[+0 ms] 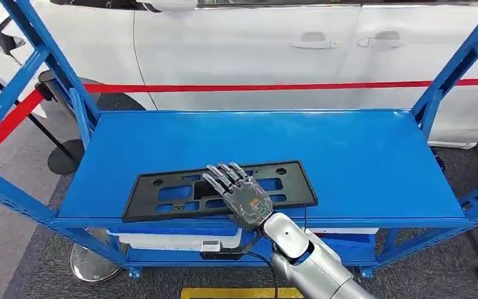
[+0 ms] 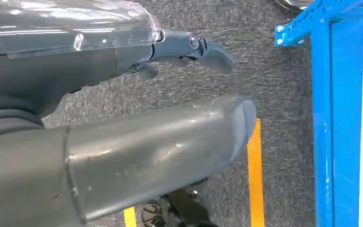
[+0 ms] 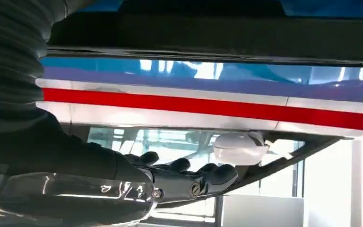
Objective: Take the parts from the cabinet and place them on the table.
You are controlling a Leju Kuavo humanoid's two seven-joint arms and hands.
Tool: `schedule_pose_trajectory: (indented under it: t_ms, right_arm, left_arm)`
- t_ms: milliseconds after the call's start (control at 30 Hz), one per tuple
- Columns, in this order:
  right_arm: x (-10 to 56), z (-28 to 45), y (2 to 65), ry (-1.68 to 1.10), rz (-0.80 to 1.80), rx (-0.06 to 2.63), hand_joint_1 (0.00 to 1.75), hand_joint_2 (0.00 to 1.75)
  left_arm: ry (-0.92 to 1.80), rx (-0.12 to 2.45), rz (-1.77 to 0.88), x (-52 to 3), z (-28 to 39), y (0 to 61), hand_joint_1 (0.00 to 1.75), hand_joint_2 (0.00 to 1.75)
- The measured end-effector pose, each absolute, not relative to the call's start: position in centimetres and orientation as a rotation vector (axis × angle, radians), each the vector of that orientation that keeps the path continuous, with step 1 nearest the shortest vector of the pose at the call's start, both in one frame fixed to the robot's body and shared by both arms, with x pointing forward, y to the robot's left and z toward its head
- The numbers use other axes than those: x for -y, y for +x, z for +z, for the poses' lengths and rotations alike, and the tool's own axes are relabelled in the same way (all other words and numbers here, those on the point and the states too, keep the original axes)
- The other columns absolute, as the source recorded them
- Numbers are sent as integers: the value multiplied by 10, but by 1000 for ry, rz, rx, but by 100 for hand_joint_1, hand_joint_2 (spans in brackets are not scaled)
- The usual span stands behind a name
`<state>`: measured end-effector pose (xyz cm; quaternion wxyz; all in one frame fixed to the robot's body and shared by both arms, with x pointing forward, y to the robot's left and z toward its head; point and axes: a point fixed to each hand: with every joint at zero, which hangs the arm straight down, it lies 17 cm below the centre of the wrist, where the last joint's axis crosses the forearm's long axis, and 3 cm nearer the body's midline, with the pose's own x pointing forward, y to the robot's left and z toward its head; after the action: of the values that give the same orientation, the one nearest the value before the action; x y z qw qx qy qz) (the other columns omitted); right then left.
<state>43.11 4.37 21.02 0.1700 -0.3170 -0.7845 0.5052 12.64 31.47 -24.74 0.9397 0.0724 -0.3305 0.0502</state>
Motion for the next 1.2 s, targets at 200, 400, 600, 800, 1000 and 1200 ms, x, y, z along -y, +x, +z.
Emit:
schedule_pose_trajectory:
  t_ms: [200, 400, 600, 800, 1000, 1200]
  right_arm:
    - [-35, 220, 449, -930, 1398, 2198, 0, 175]
    - [-27, 209, 463, -935, 1438, 2122, 168, 175]
    - [-22, 204, 474, -944, 1468, 2071, 162, 175]
    - [-15, 199, 482, -947, 1458, 2040, 157, 175]
    - [-11, 195, 486, -946, 1470, 2017, 157, 175]
    - [-3, 194, 494, -961, 1485, 1989, 166, 175]
  left_arm:
    - [149, 662, 90, -314, -249, 125, 0, 0]
    - [158, 653, 95, -317, -250, 124, 0, 0]
    - [161, 642, 92, -317, -251, 124, 0, 0]
    - [162, 642, 90, -317, -251, 124, 0, 0]
    - [160, 640, 84, -316, -251, 122, 0, 0]
    - [153, 637, 88, -312, -251, 123, 0, 0]
